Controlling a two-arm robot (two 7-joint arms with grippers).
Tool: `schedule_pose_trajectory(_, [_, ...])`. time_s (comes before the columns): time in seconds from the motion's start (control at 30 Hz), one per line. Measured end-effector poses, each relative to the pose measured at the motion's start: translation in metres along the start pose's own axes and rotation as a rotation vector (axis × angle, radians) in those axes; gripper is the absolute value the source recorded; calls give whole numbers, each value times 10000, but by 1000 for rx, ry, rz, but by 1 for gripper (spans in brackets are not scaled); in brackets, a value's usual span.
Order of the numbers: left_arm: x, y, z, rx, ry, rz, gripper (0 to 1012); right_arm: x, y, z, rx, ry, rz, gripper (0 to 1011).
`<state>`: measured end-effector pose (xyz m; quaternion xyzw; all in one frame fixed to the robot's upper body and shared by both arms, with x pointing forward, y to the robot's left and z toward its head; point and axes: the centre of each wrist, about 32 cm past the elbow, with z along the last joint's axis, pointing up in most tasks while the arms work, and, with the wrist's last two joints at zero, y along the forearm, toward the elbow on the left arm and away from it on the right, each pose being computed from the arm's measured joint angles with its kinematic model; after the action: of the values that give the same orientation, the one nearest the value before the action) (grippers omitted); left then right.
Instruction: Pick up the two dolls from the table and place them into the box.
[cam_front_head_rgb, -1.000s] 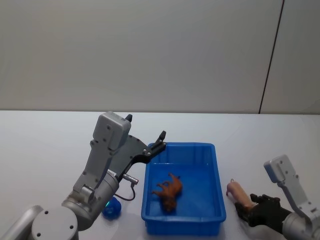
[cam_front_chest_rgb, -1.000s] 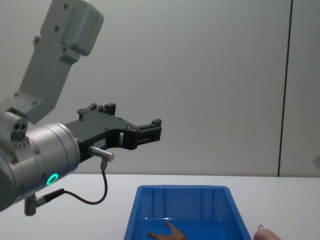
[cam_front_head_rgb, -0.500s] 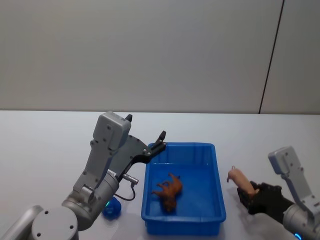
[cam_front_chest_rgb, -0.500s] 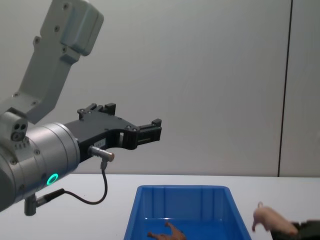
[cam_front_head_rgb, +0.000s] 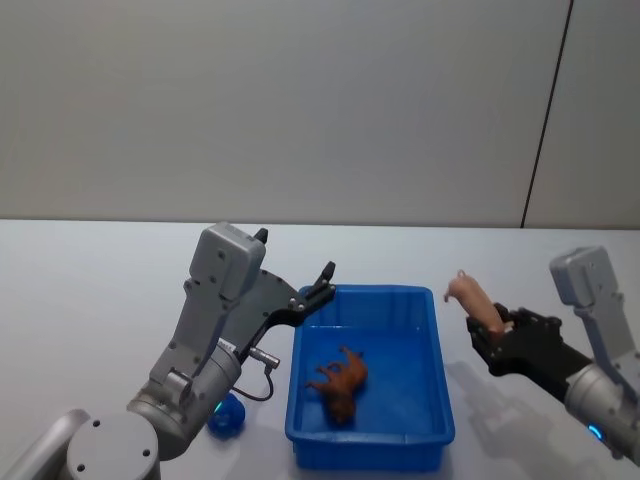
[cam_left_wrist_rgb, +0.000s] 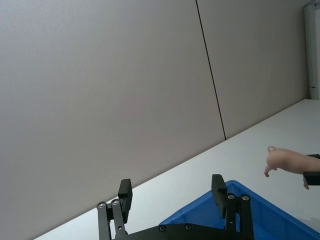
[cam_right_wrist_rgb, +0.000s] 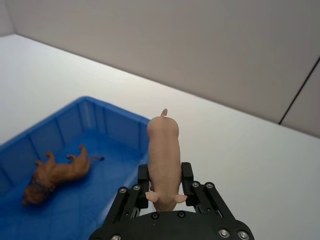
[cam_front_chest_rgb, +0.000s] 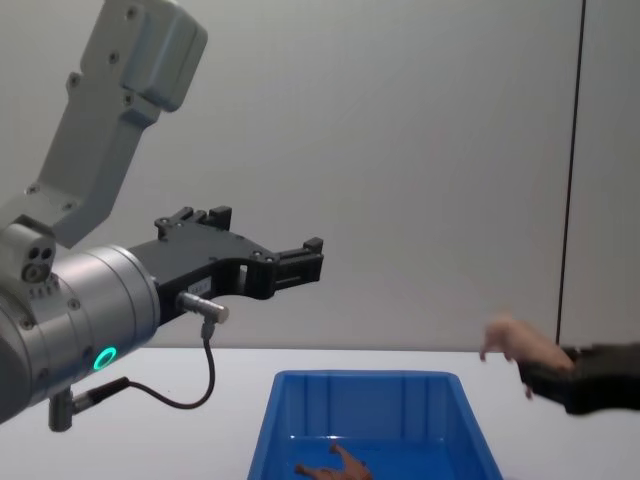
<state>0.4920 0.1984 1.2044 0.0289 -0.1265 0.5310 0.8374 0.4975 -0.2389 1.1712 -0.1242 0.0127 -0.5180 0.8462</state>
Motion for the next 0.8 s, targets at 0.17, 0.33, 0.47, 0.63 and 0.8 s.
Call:
schedule_pose_trajectory(0.17, [0,0,0,0,0,0,1001,-9,27,103,40,-16,38,366])
schedule_pose_trajectory(0.33, [0,0,0,0,0,0,1001,-47,73,186,52,-28,88,366])
schedule_pose_trajectory(0.47, [0,0,0,0,0,0,1001,-94,118,219,40,-35,124,366])
schedule_pose_trajectory(0.63, [0,0,0,0,0,0,1001,-160,178,212,12,-46,160,380])
schedule_pose_trajectory(0.8, [0,0,0,0,0,0,1001,-234,240,183,-20,-53,183,518])
